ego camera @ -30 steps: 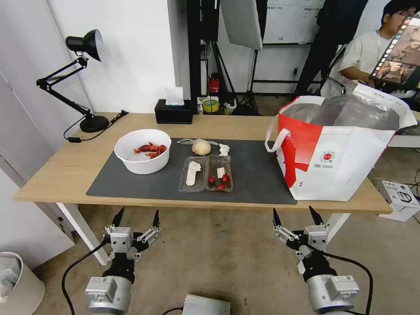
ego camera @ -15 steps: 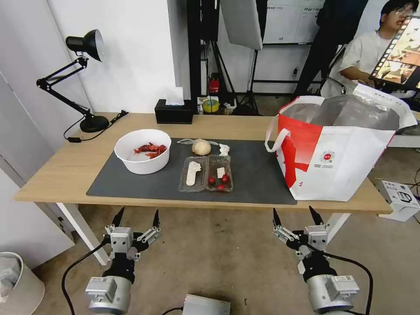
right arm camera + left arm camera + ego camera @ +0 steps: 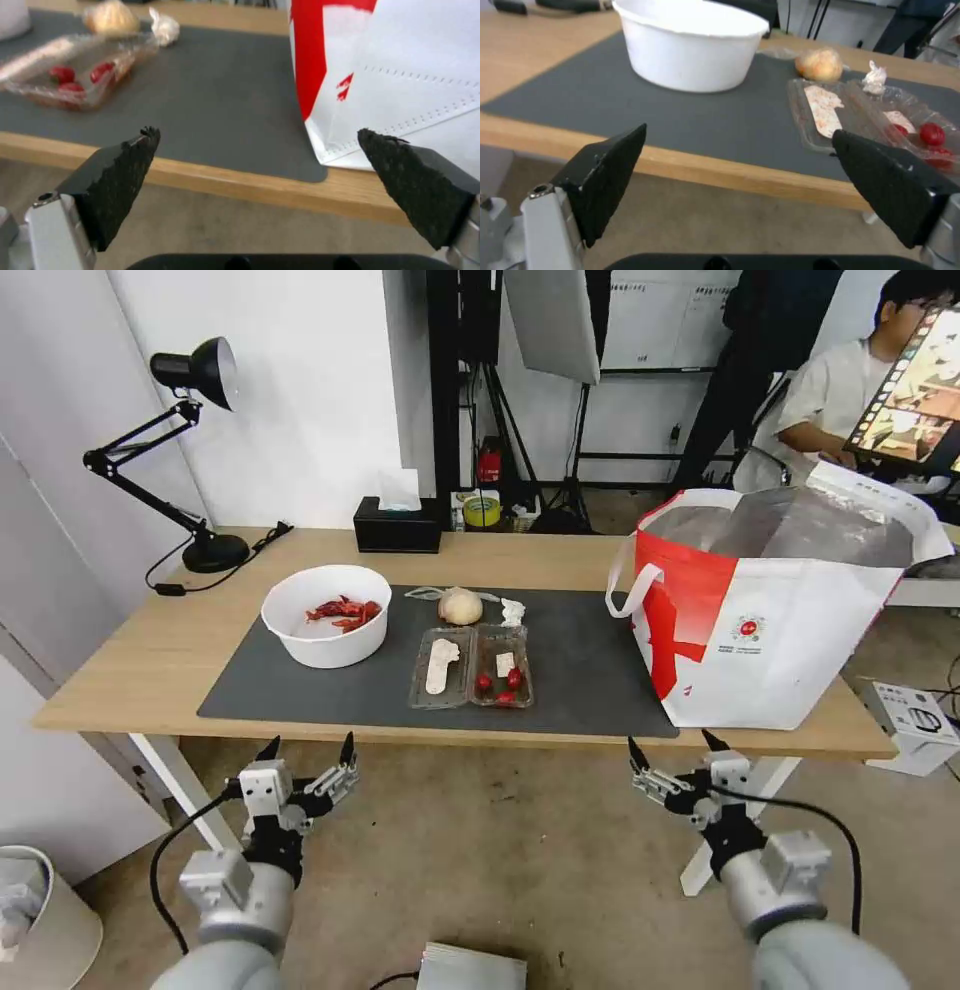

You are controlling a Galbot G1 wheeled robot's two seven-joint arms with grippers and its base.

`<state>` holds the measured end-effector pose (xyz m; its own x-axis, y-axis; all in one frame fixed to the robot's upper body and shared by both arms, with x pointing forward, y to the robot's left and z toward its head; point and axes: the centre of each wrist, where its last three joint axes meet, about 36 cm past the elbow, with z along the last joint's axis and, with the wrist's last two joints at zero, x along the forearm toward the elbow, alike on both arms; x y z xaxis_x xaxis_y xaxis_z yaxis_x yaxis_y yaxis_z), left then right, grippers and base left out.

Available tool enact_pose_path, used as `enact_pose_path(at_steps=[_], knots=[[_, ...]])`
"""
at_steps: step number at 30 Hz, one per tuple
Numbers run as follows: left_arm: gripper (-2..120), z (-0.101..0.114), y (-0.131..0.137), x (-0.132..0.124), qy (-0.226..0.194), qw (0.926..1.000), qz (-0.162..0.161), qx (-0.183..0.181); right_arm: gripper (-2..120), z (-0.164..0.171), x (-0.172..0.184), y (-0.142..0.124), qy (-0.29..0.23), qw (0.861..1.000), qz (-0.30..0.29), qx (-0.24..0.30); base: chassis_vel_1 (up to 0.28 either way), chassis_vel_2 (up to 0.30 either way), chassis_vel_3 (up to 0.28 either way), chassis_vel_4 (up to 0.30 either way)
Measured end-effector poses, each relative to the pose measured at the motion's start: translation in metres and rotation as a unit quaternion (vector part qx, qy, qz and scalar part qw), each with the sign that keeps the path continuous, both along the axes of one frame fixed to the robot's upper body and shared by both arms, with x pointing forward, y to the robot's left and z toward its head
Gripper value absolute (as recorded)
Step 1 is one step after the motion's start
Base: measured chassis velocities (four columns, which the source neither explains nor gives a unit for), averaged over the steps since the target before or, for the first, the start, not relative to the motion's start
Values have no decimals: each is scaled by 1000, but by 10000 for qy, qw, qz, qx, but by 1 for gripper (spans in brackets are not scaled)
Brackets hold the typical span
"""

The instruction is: Pick up the trash from the table and place it into the takeout bag.

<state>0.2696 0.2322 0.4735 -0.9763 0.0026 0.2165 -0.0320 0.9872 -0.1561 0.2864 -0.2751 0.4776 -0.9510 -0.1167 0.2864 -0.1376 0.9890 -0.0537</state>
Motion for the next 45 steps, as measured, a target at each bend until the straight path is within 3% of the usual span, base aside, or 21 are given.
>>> enact_pose_path(at_steps=[4,11,16,36,42,43,44,45], knots=[[100,12,2,9,325,9993,-75,-178,100,17,15,-12,247,9995,156,-90,0,0,0,0],[100,30,4,22,830,9956,-287,-329,100,27,20,-16,76,9996,255,-127,0,0,0,0],[100,44,6,20,812,9948,-467,-390,100,31,19,-15,-47,9995,291,-122,0,0,0,0],[100,35,-2,32,661,9912,-571,-1000,100,29,22,-16,-206,9989,398,-109,0,0,0,0],[100,35,-4,34,750,9857,-651,-1360,100,29,23,-17,-226,9989,389,-116,0,0,0,0],[100,36,-8,37,848,9790,-718,-1712,100,28,23,-17,-236,9989,383,-112,0,0,0,0],[100,36,-8,37,848,9790,-718,-1712,100,28,23,-17,-236,9989,383,-112,0,0,0,0],[100,37,-10,38,921,9740,-746,-1932,100,28,23,-17,-239,9989,377,-105,0,0,0,0]])
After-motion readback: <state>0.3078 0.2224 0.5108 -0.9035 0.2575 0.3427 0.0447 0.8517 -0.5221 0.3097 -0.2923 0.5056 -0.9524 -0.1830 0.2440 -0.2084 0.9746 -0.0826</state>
